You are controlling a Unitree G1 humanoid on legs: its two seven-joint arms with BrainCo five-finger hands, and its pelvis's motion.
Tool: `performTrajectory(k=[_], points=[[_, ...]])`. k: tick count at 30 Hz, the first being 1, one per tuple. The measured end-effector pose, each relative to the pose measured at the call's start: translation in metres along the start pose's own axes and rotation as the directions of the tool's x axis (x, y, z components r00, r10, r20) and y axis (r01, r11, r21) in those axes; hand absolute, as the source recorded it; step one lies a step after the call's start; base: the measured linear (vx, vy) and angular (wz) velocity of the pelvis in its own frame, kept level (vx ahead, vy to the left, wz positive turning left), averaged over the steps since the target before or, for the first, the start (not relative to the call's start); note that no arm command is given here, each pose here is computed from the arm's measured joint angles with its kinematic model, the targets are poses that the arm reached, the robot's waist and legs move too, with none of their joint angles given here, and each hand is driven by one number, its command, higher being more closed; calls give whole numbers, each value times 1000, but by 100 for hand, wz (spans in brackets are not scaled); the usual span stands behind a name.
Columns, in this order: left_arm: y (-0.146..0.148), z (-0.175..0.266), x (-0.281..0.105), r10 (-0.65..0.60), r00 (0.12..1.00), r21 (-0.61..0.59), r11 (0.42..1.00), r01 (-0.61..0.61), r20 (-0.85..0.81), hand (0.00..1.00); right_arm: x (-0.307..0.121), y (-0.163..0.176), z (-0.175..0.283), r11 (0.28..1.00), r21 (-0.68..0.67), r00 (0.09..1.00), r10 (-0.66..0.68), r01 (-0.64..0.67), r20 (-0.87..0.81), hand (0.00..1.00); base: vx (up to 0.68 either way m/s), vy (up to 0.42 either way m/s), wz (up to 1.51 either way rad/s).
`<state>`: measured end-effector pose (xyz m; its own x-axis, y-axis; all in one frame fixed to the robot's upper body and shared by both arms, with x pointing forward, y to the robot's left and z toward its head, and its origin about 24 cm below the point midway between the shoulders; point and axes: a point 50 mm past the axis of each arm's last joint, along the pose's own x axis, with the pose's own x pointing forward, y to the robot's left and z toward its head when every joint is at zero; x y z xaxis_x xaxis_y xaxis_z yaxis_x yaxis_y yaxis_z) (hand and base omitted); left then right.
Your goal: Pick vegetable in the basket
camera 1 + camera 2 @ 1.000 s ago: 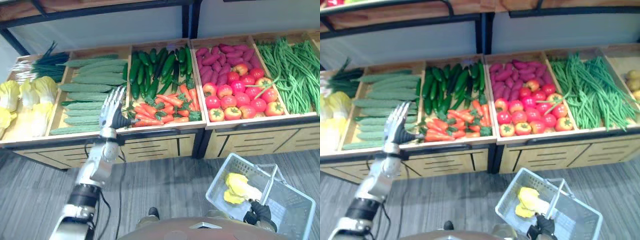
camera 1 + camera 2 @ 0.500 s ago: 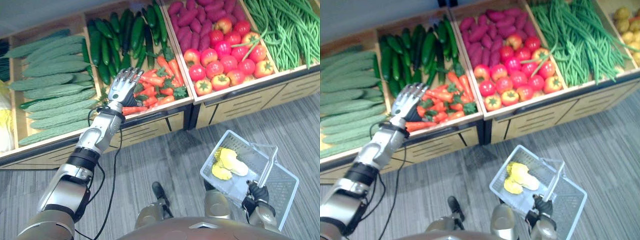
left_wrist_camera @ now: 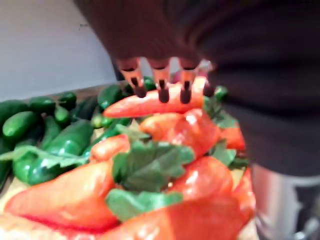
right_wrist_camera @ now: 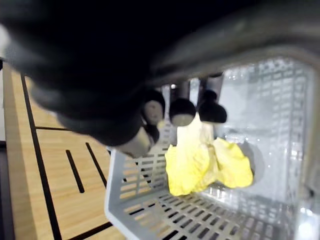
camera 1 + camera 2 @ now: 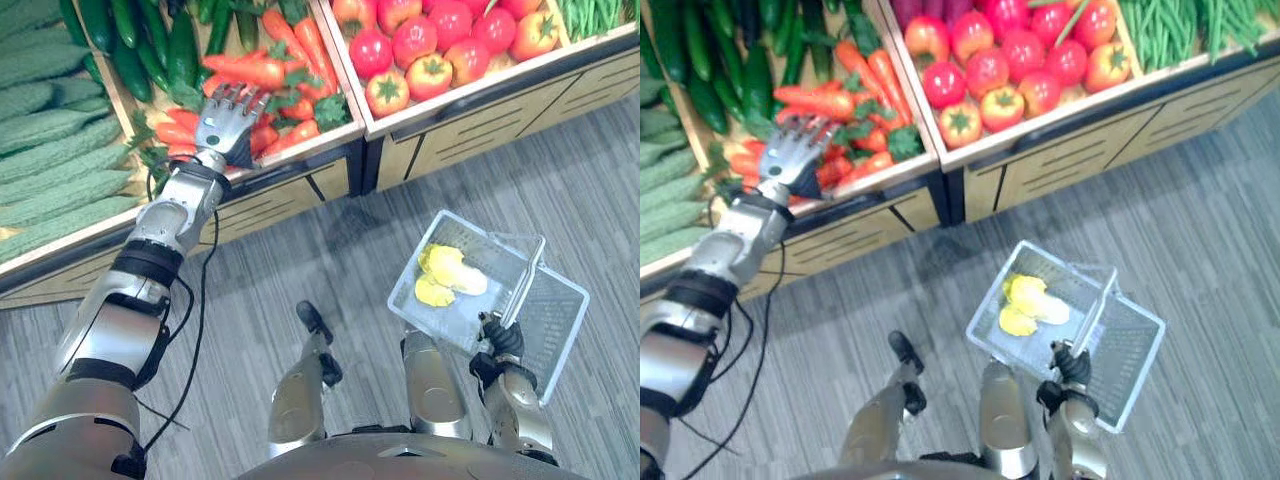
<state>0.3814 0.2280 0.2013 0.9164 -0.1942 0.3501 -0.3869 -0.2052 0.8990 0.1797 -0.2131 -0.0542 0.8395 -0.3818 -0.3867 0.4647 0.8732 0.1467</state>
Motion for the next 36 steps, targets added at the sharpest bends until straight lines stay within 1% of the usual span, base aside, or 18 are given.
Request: performTrajectory(k=[3,4,7,9,11,12,19,28,31,33,36], points=[[6,-9,3,14,999,3,1000,-14,-40,0,-2,10,7,999,32,999,41,-42,30,100,-3,6,0],[14,-11,8,37,998,2,999,-37,-49,100,-4,13,12,997,37,997,58,-61,58,100,-16,5,-4],[18,-18,8,55,994,-4,998,-55,-91,100,-5,21,18,993,48,991,101,-106,88,100,-12,7,-6],[31,-24,16,93,986,1,996,-94,-138,100,-8,33,25,983,75,980,160,-169,120,100,-7,4,-8],[44,-29,23,128,978,5,992,-128,-165,100,-10,41,30,975,82,971,194,-207,143,100,15,-1,-8],[46,-30,23,131,976,3,991,-132,-176,100,-12,43,31,971,84,967,209,-223,149,100,38,1,-8],[54,-29,27,163,969,-15,986,-169,-183,100,-23,45,26,959,98,957,251,-267,144,100,81,-4,-5],[47,-32,26,124,974,-14,992,-129,-192,100,-26,50,28,949,105,948,279,-296,154,100,28,-2,0],[42,-27,26,98,983,7,995,-99,-158,100,-24,45,30,951,89,947,279,-295,157,100,0,0,0],[41,-25,25,88,988,44,996,-83,-130,100,-23,43,32,950,99,948,277,-295,159,100,0,0,0],[42,-25,25,90,988,52,995,-84,-122,100,-23,43,32,950,107,948,277,-295,157,100,0,0,0]])
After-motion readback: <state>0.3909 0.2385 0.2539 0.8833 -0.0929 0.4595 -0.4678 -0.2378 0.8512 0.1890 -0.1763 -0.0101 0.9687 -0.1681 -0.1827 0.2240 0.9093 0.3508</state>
